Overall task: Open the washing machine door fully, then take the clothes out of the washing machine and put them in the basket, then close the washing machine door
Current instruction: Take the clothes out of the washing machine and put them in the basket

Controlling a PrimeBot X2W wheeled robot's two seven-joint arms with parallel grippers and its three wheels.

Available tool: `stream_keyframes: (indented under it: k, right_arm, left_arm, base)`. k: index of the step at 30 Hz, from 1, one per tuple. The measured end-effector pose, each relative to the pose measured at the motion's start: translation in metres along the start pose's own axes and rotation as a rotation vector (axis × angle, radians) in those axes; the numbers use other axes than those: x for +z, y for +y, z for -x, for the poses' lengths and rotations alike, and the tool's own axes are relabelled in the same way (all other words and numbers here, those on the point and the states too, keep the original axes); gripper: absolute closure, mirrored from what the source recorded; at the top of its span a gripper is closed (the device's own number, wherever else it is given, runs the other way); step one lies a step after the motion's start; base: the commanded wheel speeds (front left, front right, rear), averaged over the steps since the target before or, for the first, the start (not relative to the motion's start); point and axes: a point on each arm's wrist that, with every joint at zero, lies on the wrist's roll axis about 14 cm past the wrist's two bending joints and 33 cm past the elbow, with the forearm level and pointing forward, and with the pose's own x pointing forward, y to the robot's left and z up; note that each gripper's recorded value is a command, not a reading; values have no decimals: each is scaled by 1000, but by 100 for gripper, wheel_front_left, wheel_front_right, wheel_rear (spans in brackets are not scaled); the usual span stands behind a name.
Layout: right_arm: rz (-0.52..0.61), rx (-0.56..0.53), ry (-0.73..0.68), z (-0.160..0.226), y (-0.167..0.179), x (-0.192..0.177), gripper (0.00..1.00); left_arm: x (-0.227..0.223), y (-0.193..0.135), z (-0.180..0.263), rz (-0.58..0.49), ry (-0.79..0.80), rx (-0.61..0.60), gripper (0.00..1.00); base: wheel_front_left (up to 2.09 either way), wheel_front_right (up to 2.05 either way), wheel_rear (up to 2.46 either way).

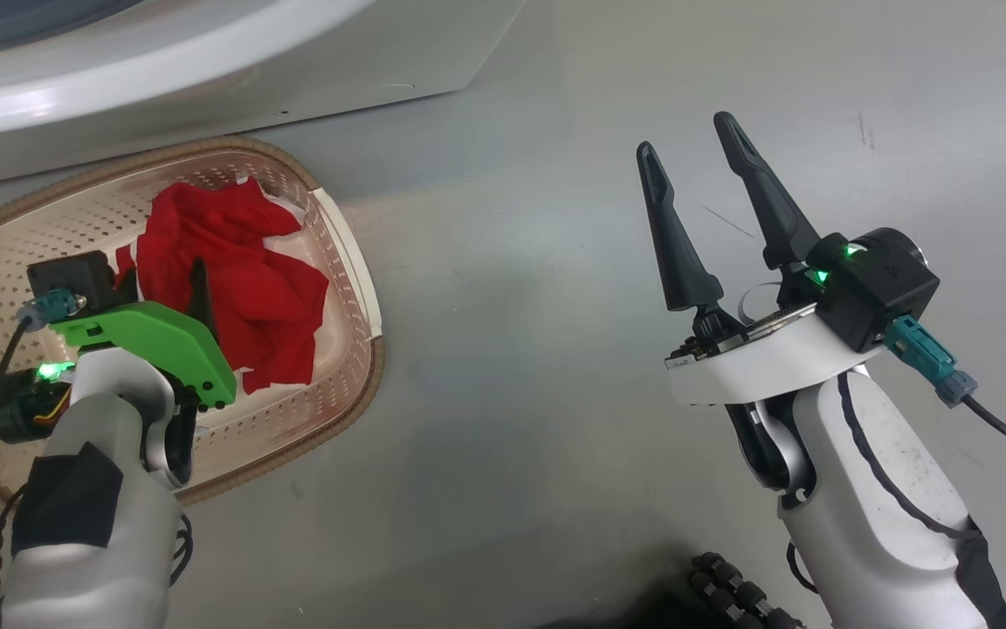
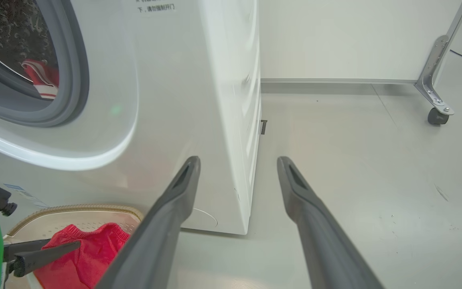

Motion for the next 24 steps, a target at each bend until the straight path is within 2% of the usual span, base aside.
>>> stream_keyframes:
  k: [12,17,24]
  right_arm:
    - [6,3,-27,2,3,14,0]
    - [5,-32,-40,7,-4,21,0]
    - [-8,-27,-39,19,4,25,0]
  left_arm:
    - [30,-8,18,-32,-161,-21,0]
    - [57,-24,34,-62,-281,-65,0]
    - [96,-37,66,-95,-422,-109,0]
  base:
    - [0,0,0]
    - [0,0,0]
    - [0,0,0]
